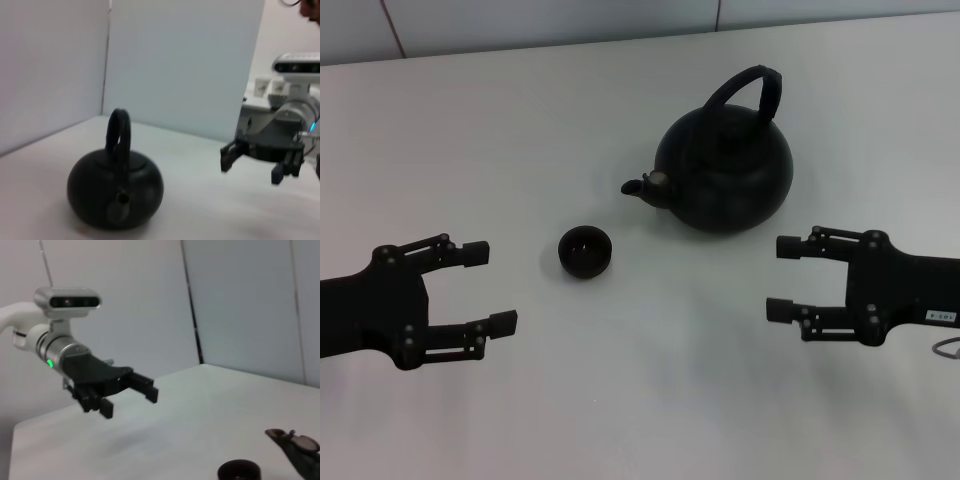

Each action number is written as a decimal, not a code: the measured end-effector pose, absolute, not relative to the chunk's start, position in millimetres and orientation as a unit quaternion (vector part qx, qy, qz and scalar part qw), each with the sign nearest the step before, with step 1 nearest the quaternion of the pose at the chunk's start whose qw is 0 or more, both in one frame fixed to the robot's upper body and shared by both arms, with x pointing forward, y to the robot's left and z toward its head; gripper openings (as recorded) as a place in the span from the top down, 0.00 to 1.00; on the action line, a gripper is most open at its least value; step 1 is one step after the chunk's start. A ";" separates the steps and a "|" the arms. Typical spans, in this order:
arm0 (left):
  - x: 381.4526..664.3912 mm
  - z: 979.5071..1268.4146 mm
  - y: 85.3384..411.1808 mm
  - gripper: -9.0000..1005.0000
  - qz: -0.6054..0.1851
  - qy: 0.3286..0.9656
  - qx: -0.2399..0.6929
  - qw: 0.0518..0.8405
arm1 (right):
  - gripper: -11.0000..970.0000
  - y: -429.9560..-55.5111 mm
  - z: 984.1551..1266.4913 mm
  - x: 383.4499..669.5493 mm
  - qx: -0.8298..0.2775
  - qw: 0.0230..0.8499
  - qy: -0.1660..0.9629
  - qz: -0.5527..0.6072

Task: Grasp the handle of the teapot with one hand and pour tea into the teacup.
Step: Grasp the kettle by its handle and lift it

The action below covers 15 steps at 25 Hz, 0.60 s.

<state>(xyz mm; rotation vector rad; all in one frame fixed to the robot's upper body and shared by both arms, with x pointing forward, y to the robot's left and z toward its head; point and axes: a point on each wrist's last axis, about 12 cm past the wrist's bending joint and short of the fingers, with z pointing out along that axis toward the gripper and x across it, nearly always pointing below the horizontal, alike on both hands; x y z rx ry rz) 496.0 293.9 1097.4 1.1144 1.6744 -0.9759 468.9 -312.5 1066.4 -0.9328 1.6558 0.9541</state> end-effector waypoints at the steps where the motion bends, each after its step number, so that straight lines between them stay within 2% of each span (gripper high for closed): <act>1: 496.1 1097.7 293.6 0.14 -0.390 0.674 0.451 0.436 | 0.19 -313.6 1066.6 468.9 -0.380 0.489 0.681 0.390; 15: 499.0 1095.9 286.1 0.14 -0.374 0.675 0.480 0.418 | 0.19 -322.8 1065.1 466.4 -0.349 0.507 0.692 0.378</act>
